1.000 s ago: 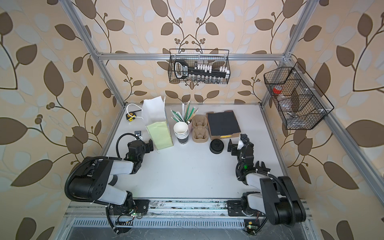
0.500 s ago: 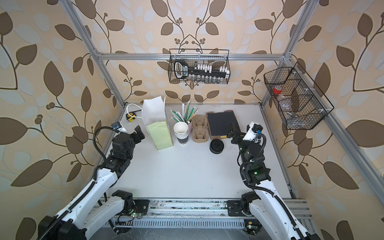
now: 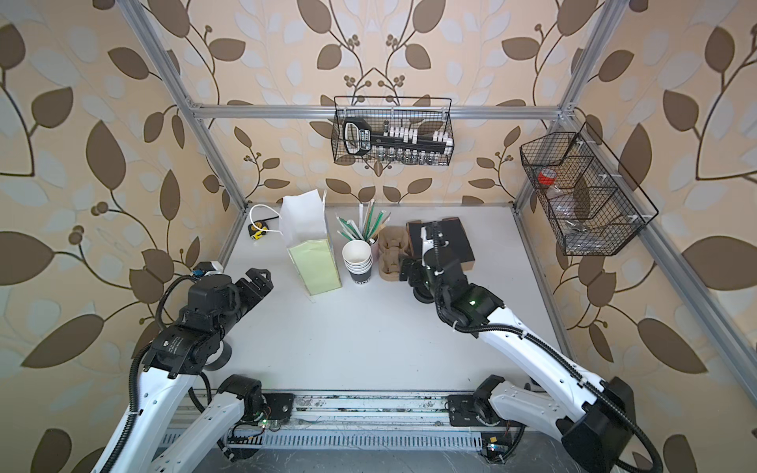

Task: Pack a coffee takeout order
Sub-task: Pick up the coffee cup.

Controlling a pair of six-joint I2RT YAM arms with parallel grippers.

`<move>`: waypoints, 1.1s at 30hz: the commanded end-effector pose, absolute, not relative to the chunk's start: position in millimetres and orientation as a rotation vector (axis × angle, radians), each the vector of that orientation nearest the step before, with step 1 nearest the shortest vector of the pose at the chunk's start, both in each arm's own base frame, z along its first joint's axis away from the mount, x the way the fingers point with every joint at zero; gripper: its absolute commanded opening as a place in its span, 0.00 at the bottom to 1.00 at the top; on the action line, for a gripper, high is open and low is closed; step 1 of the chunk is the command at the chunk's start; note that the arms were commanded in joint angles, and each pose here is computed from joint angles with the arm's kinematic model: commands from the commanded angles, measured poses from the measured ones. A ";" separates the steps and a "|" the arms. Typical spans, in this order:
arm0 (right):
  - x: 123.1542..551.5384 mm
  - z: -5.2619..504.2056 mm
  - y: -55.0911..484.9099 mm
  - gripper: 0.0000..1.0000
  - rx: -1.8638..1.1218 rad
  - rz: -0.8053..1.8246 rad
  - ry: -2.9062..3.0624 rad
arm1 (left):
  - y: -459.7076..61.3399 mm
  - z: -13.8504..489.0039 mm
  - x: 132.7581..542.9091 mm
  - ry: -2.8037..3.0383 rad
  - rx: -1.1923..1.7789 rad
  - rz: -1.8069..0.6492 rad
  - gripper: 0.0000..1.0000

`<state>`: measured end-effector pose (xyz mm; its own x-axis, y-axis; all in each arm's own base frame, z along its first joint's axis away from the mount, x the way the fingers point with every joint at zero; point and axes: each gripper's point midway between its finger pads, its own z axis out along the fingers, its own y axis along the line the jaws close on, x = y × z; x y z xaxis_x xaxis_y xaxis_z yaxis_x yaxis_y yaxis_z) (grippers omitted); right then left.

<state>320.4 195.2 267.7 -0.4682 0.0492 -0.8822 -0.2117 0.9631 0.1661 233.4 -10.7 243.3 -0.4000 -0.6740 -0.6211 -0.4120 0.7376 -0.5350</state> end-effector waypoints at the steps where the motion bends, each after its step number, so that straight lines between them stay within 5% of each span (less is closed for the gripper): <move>1: 315.3 267.3 213.7 0.84 -0.192 0.199 2.097 | -6.4 256.5 221.8 2.099 -0.704 -0.279 0.99; 9: 340.6 254.7 274.0 0.61 -0.283 0.258 2.228 | -14.2 252.3 215.9 2.084 -0.590 -0.294 0.99; 18: 368.0 221.3 300.6 0.57 -0.272 0.294 2.395 | -17.2 252.6 215.9 2.103 -0.557 -0.288 0.99; 21: 376.0 211.4 299.7 0.47 -0.246 0.300 2.426 | -18.9 252.2 216.1 2.106 -0.549 -0.294 0.99; 33: 400.1 195.0 306.4 0.35 -0.237 0.272 2.462 | -18.3 253.0 216.4 2.106 -0.547 -0.287 0.99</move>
<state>395.6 306.4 198.9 -0.7602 -0.1070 -0.6408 -0.2467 0.9600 0.1324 215.7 -16.2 250.4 -0.4812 -0.5067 -0.7154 -0.2950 0.8620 -0.4121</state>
